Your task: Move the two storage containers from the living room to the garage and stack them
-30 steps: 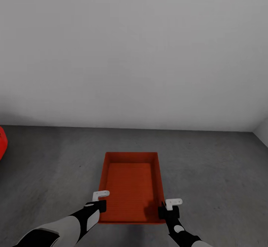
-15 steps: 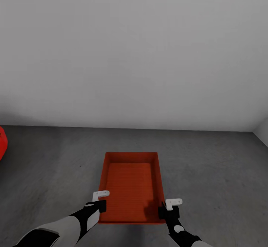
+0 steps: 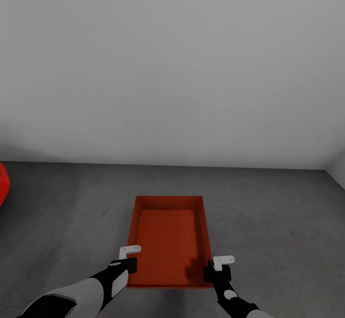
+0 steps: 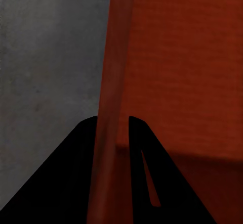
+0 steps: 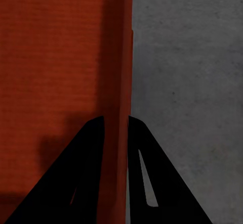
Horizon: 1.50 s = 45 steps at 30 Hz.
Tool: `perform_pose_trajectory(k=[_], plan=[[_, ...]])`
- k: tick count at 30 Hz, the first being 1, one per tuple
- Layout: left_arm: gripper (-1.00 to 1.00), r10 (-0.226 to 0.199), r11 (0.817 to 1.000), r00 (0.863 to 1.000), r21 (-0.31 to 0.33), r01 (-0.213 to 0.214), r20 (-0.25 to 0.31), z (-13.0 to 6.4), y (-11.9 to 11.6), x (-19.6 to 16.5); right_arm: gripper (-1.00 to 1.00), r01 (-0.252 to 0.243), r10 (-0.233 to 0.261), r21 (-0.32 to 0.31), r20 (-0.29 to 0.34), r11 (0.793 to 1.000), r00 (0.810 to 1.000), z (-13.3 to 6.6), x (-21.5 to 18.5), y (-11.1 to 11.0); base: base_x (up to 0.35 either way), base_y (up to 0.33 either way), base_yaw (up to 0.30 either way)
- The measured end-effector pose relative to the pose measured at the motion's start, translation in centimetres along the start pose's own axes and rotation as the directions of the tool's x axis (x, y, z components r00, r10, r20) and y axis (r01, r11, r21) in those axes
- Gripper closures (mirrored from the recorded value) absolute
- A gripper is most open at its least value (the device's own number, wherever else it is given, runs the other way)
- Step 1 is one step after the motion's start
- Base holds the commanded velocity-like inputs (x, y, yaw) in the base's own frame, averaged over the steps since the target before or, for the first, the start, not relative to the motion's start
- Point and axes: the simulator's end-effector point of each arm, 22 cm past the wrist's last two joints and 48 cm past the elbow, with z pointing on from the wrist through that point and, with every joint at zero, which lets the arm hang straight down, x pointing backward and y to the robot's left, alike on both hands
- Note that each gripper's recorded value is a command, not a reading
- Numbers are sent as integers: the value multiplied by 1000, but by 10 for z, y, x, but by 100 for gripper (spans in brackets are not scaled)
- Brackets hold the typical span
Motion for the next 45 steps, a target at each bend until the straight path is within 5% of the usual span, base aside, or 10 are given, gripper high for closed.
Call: perform_pose_trajectory(k=[45], plan=[[100, 0, 1000, 1000, 0, 0, 1, 49, -2, 9, 100, -1, 1, -1, 1, 1000, 1000, 43, 25, 2, 0, 0, 0]])
